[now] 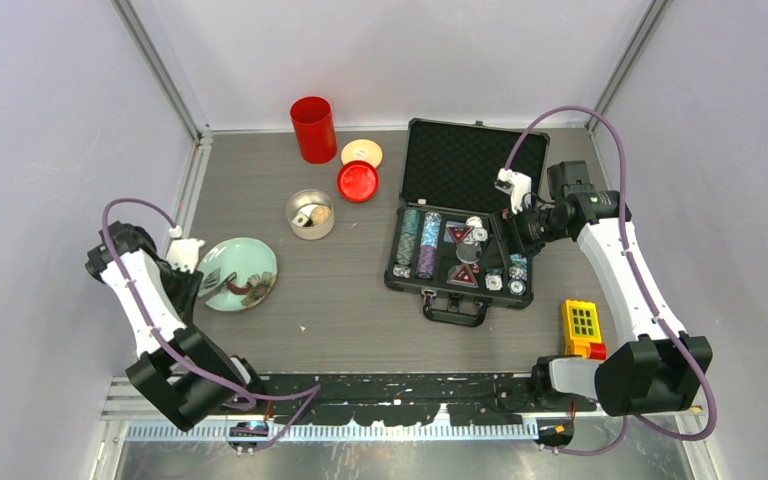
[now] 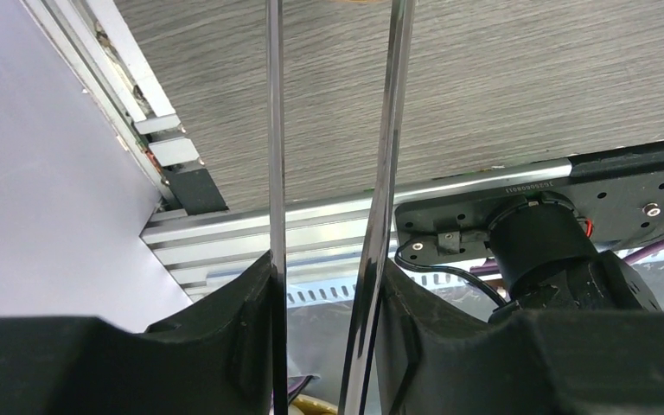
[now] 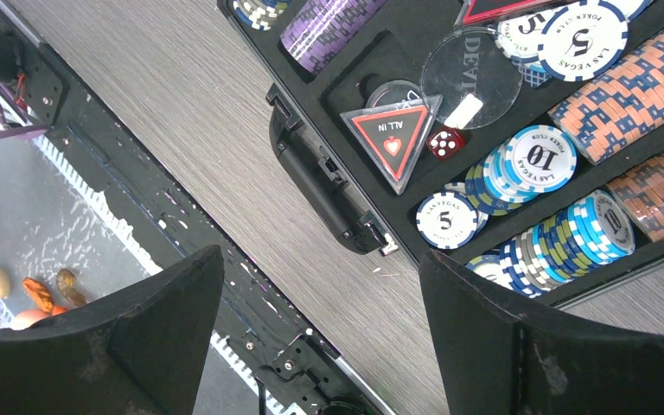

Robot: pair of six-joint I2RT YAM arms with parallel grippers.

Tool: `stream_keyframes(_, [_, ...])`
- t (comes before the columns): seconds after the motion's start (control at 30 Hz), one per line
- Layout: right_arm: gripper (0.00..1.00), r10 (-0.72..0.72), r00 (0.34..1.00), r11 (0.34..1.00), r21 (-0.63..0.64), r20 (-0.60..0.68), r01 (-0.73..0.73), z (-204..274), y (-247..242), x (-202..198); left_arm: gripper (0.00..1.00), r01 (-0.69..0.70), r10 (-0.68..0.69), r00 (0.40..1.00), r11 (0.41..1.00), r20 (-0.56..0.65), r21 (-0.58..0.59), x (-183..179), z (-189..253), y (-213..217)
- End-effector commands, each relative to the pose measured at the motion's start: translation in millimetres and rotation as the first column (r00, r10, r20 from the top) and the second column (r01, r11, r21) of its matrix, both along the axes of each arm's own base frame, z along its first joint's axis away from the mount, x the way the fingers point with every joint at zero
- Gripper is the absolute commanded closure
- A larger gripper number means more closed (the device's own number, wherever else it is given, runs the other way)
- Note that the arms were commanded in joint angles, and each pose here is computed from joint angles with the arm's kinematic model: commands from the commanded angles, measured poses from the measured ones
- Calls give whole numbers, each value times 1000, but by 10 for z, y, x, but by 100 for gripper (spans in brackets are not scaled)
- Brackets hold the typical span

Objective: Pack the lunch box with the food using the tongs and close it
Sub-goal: Pick up the fake food from the plate.

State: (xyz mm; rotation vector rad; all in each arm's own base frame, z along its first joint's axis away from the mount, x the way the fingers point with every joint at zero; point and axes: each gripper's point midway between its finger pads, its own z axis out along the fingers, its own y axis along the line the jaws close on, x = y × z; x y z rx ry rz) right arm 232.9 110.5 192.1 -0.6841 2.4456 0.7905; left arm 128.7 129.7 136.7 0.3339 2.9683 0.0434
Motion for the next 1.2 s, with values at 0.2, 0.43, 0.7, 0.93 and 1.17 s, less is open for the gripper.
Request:
stream_keyframes(0.2, [12,8,999,1000,-14,34,-8,21,-29,17,61,51,-51,999,998,-7,-36,187,-56,-234])
stream_keyframes(0.43, [12,1,999,1000,-22,40,0,40,-43,22,62,54,-54,998,998,-13,-43,254,-85,-263])
stream_keyframes(0.7, [12,-4,999,1000,-14,43,4,74,-33,36,64,109,-109,994,992,-10,56,237,-114,-194])
stream_keyframes(0.93, [12,-10,999,1000,-4,41,10,95,-20,31,73,115,-117,993,991,17,68,304,-44,-208])
stream_keyframes(1.17, [12,-13,999,1000,1,39,13,104,-13,16,81,67,-65,994,998,90,-19,509,119,-326])
